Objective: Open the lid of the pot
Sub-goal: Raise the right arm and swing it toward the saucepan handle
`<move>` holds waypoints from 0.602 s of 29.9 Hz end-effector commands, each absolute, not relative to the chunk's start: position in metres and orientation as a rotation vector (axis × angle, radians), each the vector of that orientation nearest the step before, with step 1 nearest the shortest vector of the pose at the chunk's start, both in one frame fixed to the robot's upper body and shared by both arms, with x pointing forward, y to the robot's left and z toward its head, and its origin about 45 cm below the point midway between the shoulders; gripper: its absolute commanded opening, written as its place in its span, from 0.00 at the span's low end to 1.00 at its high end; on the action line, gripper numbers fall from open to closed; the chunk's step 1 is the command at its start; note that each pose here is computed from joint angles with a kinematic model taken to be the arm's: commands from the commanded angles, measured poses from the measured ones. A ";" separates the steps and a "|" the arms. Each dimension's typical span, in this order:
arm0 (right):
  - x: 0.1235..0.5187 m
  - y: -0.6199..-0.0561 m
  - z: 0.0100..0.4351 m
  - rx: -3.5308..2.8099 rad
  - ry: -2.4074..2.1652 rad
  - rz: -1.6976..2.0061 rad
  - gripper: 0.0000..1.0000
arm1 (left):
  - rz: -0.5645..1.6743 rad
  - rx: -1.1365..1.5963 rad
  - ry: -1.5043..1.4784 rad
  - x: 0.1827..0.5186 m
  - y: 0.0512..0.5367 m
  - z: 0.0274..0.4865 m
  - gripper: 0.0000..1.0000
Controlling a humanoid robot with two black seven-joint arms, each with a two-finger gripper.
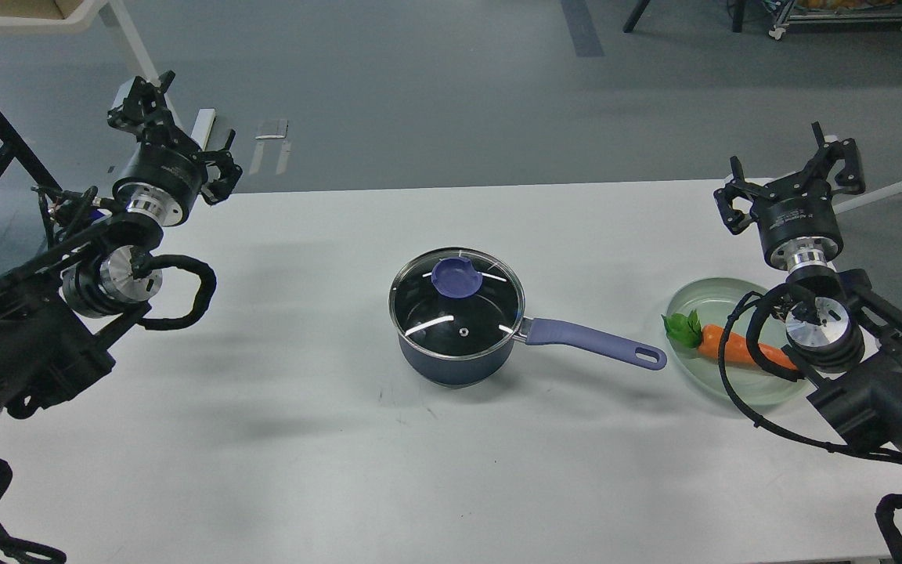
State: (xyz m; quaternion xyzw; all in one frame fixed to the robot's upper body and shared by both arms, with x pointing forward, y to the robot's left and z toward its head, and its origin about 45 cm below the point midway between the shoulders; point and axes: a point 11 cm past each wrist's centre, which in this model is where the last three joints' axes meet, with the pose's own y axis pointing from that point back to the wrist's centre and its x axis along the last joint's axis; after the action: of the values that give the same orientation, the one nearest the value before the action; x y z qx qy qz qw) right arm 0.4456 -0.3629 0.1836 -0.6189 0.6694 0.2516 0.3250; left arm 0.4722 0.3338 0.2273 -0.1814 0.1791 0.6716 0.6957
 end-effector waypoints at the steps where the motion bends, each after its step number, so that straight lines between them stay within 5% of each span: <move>1: 0.448 -0.360 0.188 -1.649 1.745 0.651 1.00 | 1.500 -0.390 0.395 0.472 0.335 0.226 0.99; 18: 0.451 -0.372 0.217 -1.700 1.720 0.582 1.00 | 1.528 -0.368 0.433 0.459 0.342 0.205 0.99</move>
State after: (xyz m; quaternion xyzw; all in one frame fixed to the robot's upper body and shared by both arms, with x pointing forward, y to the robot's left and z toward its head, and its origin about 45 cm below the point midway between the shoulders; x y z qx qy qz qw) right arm 0.4501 -0.3680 0.2068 -0.6410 0.6582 0.2306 0.3206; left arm 0.4604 0.3410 0.2070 -0.1627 0.1901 0.6820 0.6873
